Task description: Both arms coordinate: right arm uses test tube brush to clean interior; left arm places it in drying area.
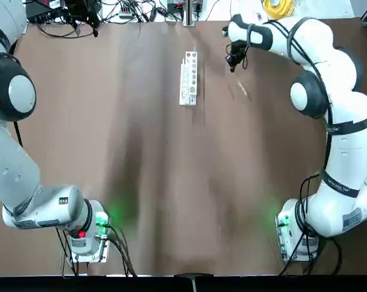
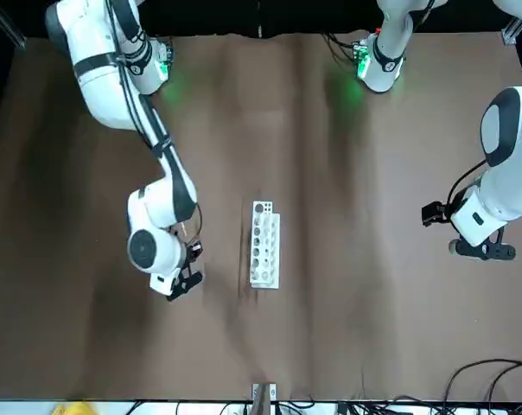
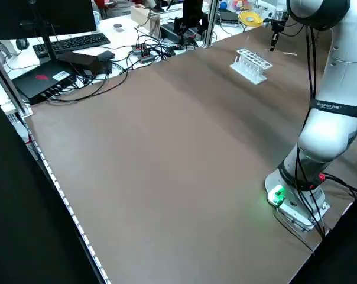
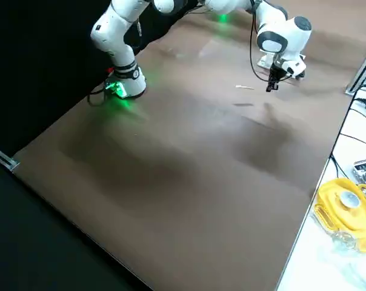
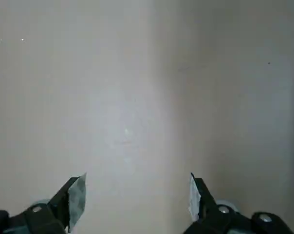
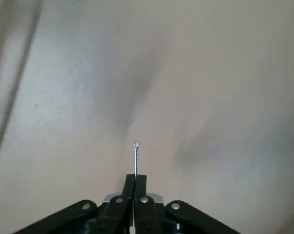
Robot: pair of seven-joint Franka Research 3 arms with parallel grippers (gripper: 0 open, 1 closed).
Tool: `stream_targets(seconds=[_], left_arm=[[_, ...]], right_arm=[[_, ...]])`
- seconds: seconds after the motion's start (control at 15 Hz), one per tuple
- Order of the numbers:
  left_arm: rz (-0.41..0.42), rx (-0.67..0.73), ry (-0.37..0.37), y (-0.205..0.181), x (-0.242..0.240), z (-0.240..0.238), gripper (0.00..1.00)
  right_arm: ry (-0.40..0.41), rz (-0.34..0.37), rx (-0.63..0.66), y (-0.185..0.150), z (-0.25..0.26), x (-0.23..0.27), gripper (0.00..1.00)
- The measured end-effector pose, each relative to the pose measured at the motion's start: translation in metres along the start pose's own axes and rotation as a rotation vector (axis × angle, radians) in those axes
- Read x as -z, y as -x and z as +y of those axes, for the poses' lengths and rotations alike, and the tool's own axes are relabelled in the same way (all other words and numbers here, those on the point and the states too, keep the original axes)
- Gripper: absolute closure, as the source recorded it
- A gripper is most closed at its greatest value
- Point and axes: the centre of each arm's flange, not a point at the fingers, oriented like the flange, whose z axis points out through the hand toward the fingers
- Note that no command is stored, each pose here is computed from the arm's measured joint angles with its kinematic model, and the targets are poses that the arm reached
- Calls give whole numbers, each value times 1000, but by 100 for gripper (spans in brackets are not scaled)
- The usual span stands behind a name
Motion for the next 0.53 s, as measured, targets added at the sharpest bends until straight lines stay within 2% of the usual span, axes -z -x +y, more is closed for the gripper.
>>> stream_targets(seconds=[0.27, 0.53], left_arm=[[0, 2, 0, 0, 0, -1, 0], [0, 2, 0, 0, 0, -1, 0]], right_arm=[[-13, 22, 180, -4, -4, 9, 97], [-17, 93, 432, -17, -16, 40, 97]])
